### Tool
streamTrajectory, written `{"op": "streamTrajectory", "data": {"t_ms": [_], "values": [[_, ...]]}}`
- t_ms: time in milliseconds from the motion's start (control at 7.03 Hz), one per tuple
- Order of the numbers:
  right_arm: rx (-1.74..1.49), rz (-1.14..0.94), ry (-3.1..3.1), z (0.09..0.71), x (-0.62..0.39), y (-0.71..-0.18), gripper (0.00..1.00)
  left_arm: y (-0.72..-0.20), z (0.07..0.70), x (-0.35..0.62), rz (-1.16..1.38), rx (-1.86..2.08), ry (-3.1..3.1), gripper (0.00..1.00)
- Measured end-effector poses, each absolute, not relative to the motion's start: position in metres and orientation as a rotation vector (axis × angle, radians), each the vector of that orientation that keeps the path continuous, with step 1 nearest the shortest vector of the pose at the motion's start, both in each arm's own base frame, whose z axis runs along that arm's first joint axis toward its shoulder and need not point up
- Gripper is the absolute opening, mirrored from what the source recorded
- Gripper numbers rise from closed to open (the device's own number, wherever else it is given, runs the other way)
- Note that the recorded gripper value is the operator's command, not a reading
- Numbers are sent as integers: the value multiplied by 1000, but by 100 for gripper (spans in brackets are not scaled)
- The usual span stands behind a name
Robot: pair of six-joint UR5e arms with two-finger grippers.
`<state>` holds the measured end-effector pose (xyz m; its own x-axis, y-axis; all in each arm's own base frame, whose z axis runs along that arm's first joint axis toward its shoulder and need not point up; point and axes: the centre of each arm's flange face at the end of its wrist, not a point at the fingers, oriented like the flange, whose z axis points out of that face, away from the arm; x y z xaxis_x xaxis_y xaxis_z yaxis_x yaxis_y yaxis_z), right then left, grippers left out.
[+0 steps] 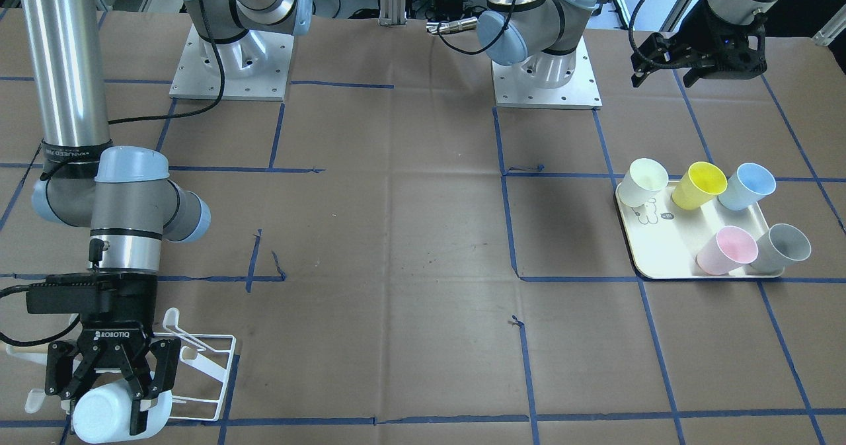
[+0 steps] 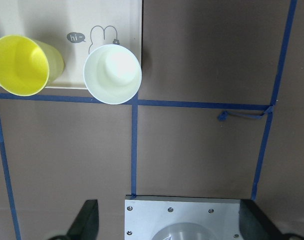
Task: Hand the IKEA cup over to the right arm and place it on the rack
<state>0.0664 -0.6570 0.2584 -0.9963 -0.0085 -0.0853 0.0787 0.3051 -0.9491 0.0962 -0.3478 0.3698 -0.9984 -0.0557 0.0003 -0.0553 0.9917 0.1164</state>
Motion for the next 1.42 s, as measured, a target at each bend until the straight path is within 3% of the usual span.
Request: {"op": "streamTrajectory", "data": {"t_ms": [569,1138,1423], "values": [[60,-1819,2456,275,72,-653,100,-369,273,108,-134,90,-3123,99],[-2,-1909,2359,368,101,-626,100,-374,227,108,-125,79,-3116,97],[39,-1901,2305,417,114,-591,100,-376,217,108,-142,67,-3113,26]]}}
